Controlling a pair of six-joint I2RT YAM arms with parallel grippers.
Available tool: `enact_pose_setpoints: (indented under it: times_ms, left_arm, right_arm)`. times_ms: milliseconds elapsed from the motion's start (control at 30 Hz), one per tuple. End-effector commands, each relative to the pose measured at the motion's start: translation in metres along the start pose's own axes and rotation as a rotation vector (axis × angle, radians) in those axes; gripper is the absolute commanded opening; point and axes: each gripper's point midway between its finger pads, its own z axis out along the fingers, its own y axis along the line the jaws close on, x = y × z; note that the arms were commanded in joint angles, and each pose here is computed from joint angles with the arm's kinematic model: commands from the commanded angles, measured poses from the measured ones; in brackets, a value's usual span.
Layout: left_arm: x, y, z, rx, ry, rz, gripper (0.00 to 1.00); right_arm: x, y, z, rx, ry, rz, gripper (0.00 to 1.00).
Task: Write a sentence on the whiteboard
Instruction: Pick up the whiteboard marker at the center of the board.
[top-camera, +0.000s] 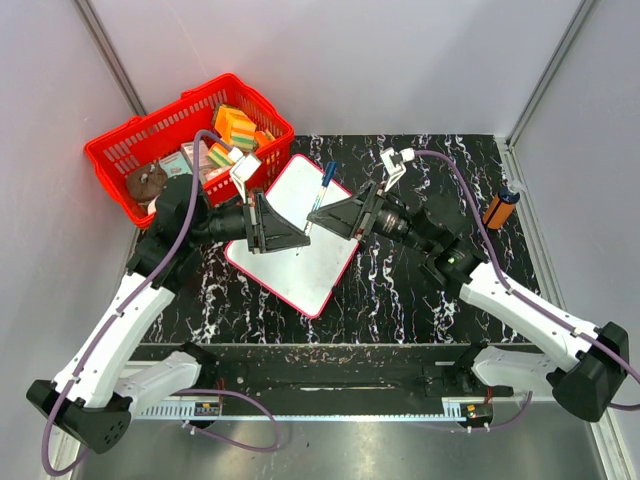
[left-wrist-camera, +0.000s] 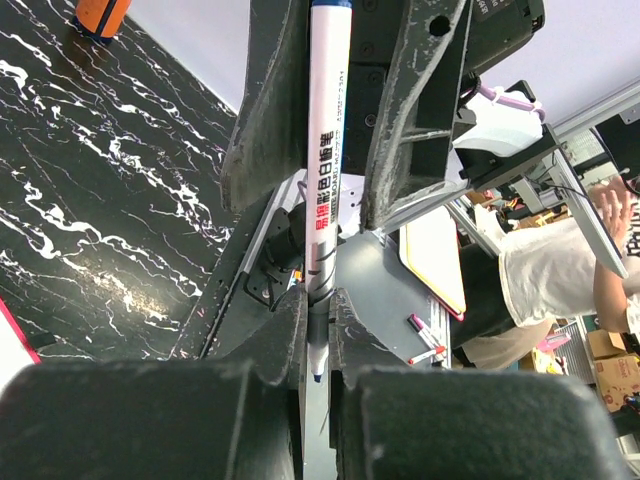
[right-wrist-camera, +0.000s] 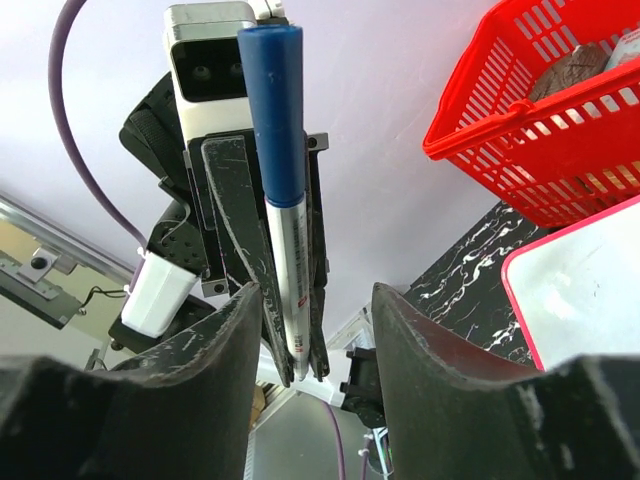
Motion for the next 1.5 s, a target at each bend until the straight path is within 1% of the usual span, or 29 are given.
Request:
enact_pose_setpoints:
  times_ms: [0,100,233,467,500,533,567,600,667,700,733,767,800,833,900,933,967,1033,1067,1133,1167,1233,1267,1300,1400,1467]
  left_arm:
    - [-0.01,-0.012,-0.002,0.027,-0.043,0.049,0.0]
    - [-0.009,-0.01,-0.002,0.025,-0.041,0.043,0.0]
    - [-0.007,-0.009,-0.001,0.03,-0.039,0.036,0.0]
    - [-0.005,-0.009,-0.001,0.033,-0.036,0.035,0.0]
    - [-0.005,-0.009,-0.001,0.034,-0.034,0.032,0.0]
    - [-0.004,-0.009,-0.001,0.033,-0.035,0.032,0.0]
    - [-0.004,-0.008,-0.001,0.032,-0.034,0.031,0.0]
    - [-0.005,-0.008,-0.001,0.032,-0.038,0.034,0.0]
    - [-0.005,-0.009,-0.001,0.032,-0.039,0.035,0.0]
    - [-0.004,-0.008,-0.001,0.03,-0.038,0.032,0.04]
    - [-0.004,-0.007,-0.001,0.025,-0.038,0.033,0.37]
    - [-0.002,-0.003,-0.002,0.004,-0.037,0.019,0.52]
    - [-0.001,0.0,-0.003,-0.015,-0.04,0.028,0.62]
    - [0.002,0.002,-0.005,-0.034,-0.046,0.03,0.77]
    - [0.008,0.02,-0.01,-0.13,-0.062,0.013,0.87]
    - [0.011,0.024,-0.016,-0.166,-0.078,0.011,0.9]
    - [0.02,0.041,-0.02,-0.238,-0.082,-0.031,0.93]
    - [0.029,0.05,-0.029,-0.292,-0.108,-0.061,0.94]
    - [0.039,0.067,-0.032,-0.349,-0.124,-0.115,0.94]
    - [0.051,0.081,-0.039,-0.41,-0.151,-0.156,0.94]
    - [0.062,0.095,-0.05,-0.495,-0.178,-0.19,0.95]
    - [0.074,0.11,-0.063,-0.592,-0.206,-0.23,0.97]
    - [0.081,0.12,-0.074,-0.666,-0.234,-0.27,0.97]
    - [0.092,0.132,-0.078,-0.713,-0.236,-0.305,0.96]
    - [0.115,0.159,-0.092,-0.845,-0.254,-0.41,0.95]
    - [0.122,0.172,-0.099,-0.906,-0.277,-0.454,0.94]
  right_arm:
    - [-0.008,0.024,0.002,-0.102,-0.017,-0.021,0.5]
    - [-0.008,0.028,0.003,-0.12,-0.01,-0.023,0.47]
    - [-0.006,0.028,0.004,-0.124,-0.003,-0.013,0.36]
    - [-0.009,0.029,0.003,-0.12,-0.017,-0.013,0.33]
    - [-0.009,0.031,0.004,-0.126,-0.016,-0.013,0.3]
    - [-0.009,0.03,0.005,-0.123,-0.01,-0.013,0.25]
    - [-0.008,0.029,0.006,-0.122,-0.005,-0.009,0.07]
    - [-0.008,0.029,0.007,-0.12,-0.002,-0.01,0.0]
    - [-0.007,0.026,0.007,-0.105,0.0,-0.006,0.0]
    - [-0.006,0.022,0.007,-0.093,-0.004,-0.002,0.0]
    - [-0.006,0.021,0.004,-0.08,-0.007,-0.006,0.0]
    - [-0.006,0.019,0.003,-0.068,-0.012,-0.007,0.0]
    - [-0.008,0.013,0.002,-0.042,-0.027,-0.021,0.0]
    - [-0.008,0.011,-0.003,-0.012,-0.031,-0.023,0.0]
    - [-0.011,-0.002,-0.009,0.061,-0.063,-0.045,0.0]
    - [-0.01,-0.008,-0.016,0.114,-0.062,-0.038,0.0]
    - [-0.013,-0.019,-0.021,0.174,-0.094,-0.041,0.0]
    - [-0.014,-0.026,-0.037,0.244,-0.118,-0.05,0.0]
    - [-0.016,-0.037,-0.043,0.295,-0.146,-0.052,0.0]
    - [-0.02,-0.037,-0.059,0.335,-0.181,-0.057,0.0]
    - [-0.021,-0.042,-0.064,0.363,-0.2,-0.058,0.0]
    - [-0.021,-0.039,-0.076,0.379,-0.207,-0.067,0.0]
    - [-0.023,-0.044,-0.081,0.407,-0.23,-0.072,0.0]
    - [-0.023,-0.044,-0.088,0.423,-0.232,-0.074,0.0]
    - [-0.022,-0.044,-0.095,0.434,-0.245,-0.077,0.0]
    - [-0.022,-0.043,-0.097,0.432,-0.247,-0.076,0.0]
